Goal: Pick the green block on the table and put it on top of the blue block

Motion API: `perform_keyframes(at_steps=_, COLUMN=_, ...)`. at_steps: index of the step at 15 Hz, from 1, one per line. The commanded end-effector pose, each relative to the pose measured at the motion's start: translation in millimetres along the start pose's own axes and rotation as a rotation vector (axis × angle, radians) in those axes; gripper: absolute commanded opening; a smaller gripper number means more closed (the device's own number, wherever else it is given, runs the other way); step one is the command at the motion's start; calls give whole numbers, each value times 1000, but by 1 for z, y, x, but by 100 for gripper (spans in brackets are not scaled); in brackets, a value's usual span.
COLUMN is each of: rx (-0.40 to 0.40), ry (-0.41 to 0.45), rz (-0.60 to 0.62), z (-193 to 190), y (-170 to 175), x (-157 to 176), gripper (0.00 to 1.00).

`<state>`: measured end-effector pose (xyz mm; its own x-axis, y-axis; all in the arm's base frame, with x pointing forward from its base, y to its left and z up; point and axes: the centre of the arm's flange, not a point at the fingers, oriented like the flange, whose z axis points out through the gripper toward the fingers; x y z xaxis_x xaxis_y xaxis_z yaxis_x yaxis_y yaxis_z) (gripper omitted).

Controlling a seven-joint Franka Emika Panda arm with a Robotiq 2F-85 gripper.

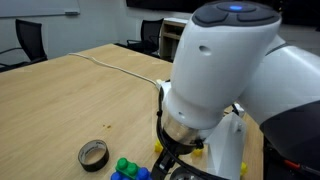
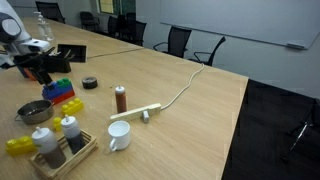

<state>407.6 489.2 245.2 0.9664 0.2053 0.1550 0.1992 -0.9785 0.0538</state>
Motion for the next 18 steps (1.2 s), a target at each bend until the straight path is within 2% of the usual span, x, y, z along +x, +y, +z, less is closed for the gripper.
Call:
perform_keyframes(at_steps=1, rx=0, ry=0, rz=0, z=0, y=0, x=0, gripper=100)
perform_keyframes(at_steps=18, rx=-1, ry=-4, rz=0, z=5, y=-2, x=1, gripper=100)
